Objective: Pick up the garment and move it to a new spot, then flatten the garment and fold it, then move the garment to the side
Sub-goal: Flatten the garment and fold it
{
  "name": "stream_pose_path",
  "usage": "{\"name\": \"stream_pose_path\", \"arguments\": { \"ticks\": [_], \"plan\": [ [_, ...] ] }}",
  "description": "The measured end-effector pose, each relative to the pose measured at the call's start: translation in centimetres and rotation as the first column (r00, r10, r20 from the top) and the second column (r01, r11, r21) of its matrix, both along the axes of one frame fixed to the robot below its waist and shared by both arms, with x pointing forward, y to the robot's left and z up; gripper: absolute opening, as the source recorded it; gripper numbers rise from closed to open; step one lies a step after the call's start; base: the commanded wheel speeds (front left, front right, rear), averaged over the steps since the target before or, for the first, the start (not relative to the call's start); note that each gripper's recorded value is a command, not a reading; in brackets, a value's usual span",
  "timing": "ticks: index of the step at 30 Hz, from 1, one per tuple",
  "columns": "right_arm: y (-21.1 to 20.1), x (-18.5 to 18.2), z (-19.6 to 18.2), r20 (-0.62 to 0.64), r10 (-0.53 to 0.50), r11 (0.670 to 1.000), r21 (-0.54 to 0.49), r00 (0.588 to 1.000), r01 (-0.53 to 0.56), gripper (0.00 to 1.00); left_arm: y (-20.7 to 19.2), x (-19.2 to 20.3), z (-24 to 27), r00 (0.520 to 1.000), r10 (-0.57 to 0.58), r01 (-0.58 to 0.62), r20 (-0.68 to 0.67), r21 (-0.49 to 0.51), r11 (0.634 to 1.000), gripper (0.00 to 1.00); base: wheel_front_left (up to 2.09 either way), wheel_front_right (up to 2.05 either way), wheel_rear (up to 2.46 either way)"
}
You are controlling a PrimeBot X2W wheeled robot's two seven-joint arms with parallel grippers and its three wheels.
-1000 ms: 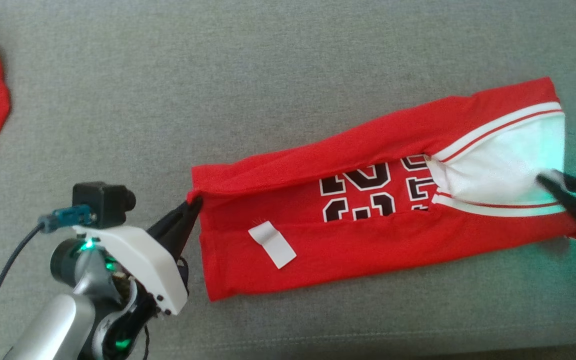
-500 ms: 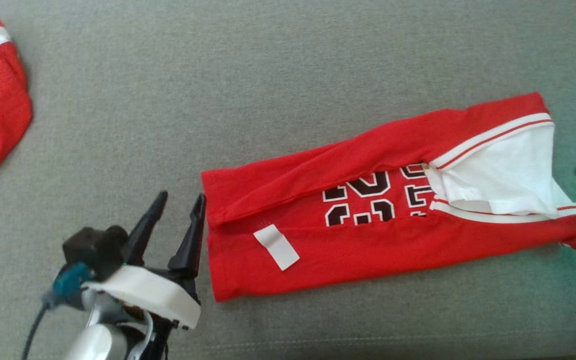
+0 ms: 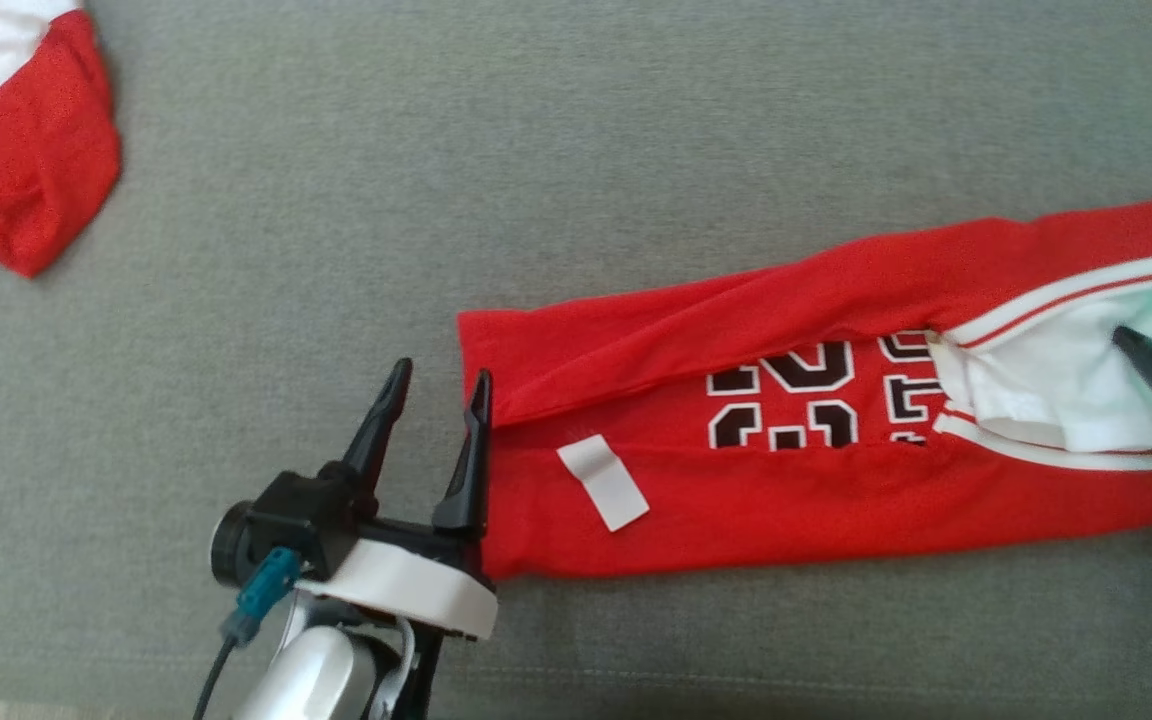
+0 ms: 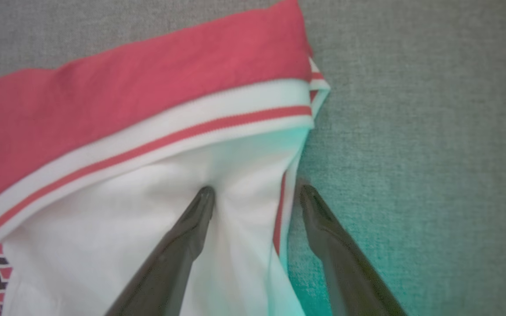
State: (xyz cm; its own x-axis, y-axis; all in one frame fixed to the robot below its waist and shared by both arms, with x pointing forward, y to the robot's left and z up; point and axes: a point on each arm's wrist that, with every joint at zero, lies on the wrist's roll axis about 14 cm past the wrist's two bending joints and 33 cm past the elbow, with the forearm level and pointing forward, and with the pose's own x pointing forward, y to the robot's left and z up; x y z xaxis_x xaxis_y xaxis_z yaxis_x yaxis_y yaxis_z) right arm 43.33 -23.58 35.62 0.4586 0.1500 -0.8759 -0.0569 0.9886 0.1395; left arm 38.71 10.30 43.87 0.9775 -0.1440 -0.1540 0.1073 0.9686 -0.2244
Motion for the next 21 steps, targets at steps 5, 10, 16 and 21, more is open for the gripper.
{"name": "stream_pose_path", "arguments": {
  "ticks": [5,10,16,21],
  "plan": [
    [0.8,0.4,-0.3,-0.027,0.000,1.000,0.027,1.000,0.001,0.56,0.5,0.1,0.5,1.000,0.023,-0.023,0.017,-0.003,1.000,1.00,0.00,0.00,0.00],
    [2.3,0.3,0.8,-0.010,-0.017,0.992,0.126,1.000,0.018,0.00,1.0,0.3,1.7,0.997,0.048,-0.048,0.058,-0.008,0.999,1.00,0.00,0.00,0.00],
    [-0.8,0.1,2.7,0.040,-0.093,0.990,0.110,0.995,0.088,0.00,1.3,-0.5,1.7,0.997,0.057,-0.056,0.055,-0.023,0.998,1.00,0.00,0.00,0.00],
    [-7.0,0.5,5.8,0.137,-0.193,0.980,-0.010,0.971,0.197,0.00,0.8,-0.7,2.3,0.996,0.032,-0.029,0.078,-0.030,0.999,1.00,0.00,0.00,0.00]
  ]
}}
